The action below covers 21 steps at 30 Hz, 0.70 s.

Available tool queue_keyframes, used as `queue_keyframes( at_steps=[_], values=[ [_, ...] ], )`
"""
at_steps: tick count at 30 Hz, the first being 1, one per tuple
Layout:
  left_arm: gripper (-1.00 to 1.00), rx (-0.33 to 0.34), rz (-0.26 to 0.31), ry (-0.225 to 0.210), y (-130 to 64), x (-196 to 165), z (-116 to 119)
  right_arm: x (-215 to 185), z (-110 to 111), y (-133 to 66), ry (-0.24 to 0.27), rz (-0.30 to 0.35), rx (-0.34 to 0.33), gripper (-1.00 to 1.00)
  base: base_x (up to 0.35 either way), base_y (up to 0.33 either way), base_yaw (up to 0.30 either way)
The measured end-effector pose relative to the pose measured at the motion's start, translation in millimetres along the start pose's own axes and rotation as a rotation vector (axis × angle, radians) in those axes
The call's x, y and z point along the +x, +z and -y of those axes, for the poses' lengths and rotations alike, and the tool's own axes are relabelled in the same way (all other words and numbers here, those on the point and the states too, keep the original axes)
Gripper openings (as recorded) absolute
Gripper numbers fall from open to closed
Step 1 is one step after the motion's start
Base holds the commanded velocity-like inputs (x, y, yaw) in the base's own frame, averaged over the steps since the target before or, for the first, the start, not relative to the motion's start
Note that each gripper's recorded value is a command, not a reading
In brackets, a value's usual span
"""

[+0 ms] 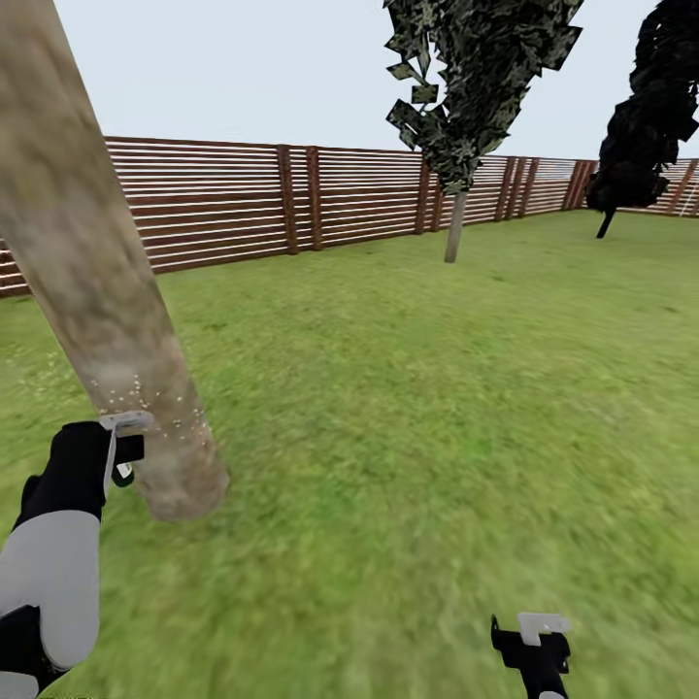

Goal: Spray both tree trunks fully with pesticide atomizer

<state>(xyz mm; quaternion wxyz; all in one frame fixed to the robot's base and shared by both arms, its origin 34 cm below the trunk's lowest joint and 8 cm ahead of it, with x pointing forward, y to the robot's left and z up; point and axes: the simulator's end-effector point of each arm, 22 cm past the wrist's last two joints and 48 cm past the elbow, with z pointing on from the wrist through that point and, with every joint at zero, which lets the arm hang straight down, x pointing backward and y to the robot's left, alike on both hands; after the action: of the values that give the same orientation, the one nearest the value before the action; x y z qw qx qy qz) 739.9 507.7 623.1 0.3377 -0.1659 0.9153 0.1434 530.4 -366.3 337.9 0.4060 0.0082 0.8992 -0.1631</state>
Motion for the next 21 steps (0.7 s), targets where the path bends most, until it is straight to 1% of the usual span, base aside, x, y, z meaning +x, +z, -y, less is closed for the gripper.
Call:
queue_keyframes(
  at_steps=[10, 16, 21],
  values=[
    [-1.0, 0.004, 0.003, -0.002, -0.8, -2.2, 2.7, 0.2, 0.0, 0.2, 0.0, 0.0, 0.0, 1.0, 0.013, -0.269, 0.268],
    [-1.0, 0.005, 0.005, -0.003, -1.4, -3.6, 3.2, 0.4, 3.5, 0.7, -0.002, 0.0, 0.004, 1.0, 0.029, -0.272, 0.025],
    [-1.0, 0.004, 0.004, -0.001, -1.1, -2.3, 3.7, 0.2, 3.7, 0.6, -0.002, 0.0, 0.004, 1.0, 0.213, -0.21, 0.0]
  ],
)
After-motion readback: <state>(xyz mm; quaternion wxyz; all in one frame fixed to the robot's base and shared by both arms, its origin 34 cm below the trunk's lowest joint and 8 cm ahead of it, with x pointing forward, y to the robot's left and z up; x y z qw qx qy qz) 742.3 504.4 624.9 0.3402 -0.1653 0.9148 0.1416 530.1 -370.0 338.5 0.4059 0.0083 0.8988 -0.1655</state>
